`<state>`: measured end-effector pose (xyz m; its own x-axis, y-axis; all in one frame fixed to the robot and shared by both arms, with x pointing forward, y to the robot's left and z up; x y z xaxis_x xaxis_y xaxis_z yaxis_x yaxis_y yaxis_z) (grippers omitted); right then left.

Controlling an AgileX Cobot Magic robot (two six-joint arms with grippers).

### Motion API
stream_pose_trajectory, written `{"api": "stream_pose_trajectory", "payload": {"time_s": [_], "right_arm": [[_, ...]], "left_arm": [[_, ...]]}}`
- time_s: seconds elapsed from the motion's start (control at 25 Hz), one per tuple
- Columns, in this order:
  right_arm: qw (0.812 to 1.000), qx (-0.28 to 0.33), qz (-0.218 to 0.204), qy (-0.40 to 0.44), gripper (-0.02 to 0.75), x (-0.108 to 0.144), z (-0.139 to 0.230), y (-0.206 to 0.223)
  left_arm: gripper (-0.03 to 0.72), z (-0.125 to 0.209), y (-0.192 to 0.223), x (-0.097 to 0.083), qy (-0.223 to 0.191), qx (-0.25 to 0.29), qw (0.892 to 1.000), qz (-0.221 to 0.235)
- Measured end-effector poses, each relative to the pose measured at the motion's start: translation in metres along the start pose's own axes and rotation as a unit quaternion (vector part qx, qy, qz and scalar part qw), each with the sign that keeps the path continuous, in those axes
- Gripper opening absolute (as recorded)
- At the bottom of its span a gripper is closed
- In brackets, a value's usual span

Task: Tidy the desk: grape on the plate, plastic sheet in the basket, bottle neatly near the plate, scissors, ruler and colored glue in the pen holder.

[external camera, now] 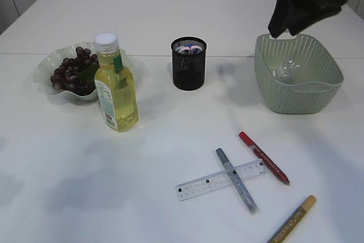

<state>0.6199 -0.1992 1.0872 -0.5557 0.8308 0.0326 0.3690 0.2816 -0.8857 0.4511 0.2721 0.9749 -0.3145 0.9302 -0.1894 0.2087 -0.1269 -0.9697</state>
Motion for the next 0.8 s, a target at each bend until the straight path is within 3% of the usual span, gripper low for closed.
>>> {"api": "stream_pose_trajectory", "payload": {"time_s": [0.28, 0.52, 0.64, 0.8], "right_arm": [[0.997, 0.068, -0.032, -0.018, 0.323, 0.031, 0.055, 0.002], [0.987, 0.1, -0.065, -0.112, 0.323, 0.071, 0.066, 0.015], [0.97, 0.089, -0.068, -0.217, 0.323, 0.1, 0.059, 0.019], [0.918, 0.048, -0.059, -0.389, 0.323, 0.13, 0.048, 0.024]], "left_arm": [[0.505, 0.0, 0.0, 0.001, 0.007, -0.002, 1.0, -0.003], [0.496, -0.002, 0.0, 0.003, 0.019, -0.006, 1.0, -0.011], [0.51, -0.002, 0.0, 0.003, 0.02, -0.007, 1.0, -0.01], [0.489, -0.003, 0.0, 0.002, 0.021, -0.011, 1.0, -0.009]]}}
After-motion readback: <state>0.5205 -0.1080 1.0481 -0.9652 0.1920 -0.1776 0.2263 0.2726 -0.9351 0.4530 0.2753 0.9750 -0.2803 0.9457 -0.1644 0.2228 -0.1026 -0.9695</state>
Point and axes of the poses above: a point on each arm's last joint axis where the gripper is mounted, y pointing out along that axis toward the gripper, x along the wrist's bending axis when the last joint is at zero, z = x × y, the point moved 4 cm from there along y, pointing out along that axis toward the gripper, and after that the axes turned 14 degrees about -y, right-handed, at the moved point
